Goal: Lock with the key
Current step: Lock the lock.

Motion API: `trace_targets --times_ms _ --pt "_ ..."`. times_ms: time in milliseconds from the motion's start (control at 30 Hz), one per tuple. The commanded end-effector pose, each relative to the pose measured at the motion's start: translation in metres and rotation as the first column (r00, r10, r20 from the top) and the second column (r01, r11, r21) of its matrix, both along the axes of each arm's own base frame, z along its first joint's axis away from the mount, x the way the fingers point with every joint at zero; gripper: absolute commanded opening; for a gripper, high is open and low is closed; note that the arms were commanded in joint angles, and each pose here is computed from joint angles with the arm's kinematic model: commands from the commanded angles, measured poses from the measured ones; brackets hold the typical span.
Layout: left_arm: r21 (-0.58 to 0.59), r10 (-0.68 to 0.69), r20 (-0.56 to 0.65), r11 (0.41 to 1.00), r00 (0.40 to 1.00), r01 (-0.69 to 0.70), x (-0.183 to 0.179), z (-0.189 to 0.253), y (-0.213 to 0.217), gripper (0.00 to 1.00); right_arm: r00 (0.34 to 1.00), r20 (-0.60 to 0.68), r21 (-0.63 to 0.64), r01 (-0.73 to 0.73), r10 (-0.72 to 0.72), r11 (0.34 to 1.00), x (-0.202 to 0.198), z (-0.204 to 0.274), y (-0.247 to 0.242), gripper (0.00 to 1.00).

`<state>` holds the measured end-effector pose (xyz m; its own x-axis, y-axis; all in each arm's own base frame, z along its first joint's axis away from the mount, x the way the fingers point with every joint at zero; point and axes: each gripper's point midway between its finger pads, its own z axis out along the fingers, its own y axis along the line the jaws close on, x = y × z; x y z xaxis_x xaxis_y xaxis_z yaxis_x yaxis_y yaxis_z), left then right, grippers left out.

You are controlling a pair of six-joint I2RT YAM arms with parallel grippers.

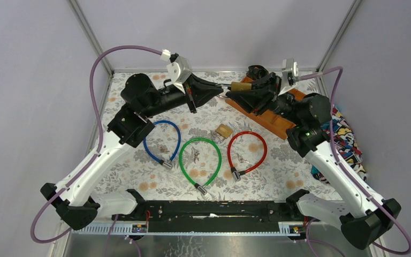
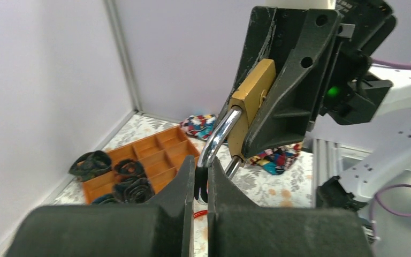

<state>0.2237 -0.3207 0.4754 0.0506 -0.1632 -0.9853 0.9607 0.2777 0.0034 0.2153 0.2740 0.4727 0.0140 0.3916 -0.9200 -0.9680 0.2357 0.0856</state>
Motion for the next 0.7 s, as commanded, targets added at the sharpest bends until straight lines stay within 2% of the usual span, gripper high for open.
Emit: trace_targets --times_ms 0,133,367,467,633,667 --pt "0.097 -0.386 -0.017 0.918 0.922 0.385 -0.088 -0.04 -0.068 0.0 0.965 -0.251 -0.14 -0.111 0.073 0.984 0.03 -0.087 0.053 0.0" --pt "0.078 -0.469 -0.005 0.881 0.883 0.468 -0.116 -0.034 -0.079 0.0 0.96 -0.267 -0.134 -0.126 0.087 0.983 0.039 -0.092 0.061 0.0" --pt "0.065 -0.534 -0.022 0.843 0.845 0.534 -0.134 -0.032 -0.09 0.0 0.957 -0.266 -0.105 -0.151 0.119 0.983 0.04 -0.088 0.066 0.0" --pt "0.072 -0.476 0.021 0.878 0.879 0.473 -0.115 -0.027 -0.077 0.0 0.963 -0.231 -0.11 -0.167 0.138 0.98 0.028 -0.074 0.057 0.0" --pt "0.071 -0.241 0.131 0.97 0.962 0.233 -0.046 -0.007 -0.028 0.0 0.972 -0.192 -0.159 -0.17 0.138 0.973 0.006 -0.064 0.025 0.0" --pt "0.078 -0.198 0.16 0.979 0.967 0.187 -0.036 -0.003 -0.016 0.0 0.974 -0.184 -0.167 -0.163 0.131 0.972 0.002 -0.062 0.017 0.03"
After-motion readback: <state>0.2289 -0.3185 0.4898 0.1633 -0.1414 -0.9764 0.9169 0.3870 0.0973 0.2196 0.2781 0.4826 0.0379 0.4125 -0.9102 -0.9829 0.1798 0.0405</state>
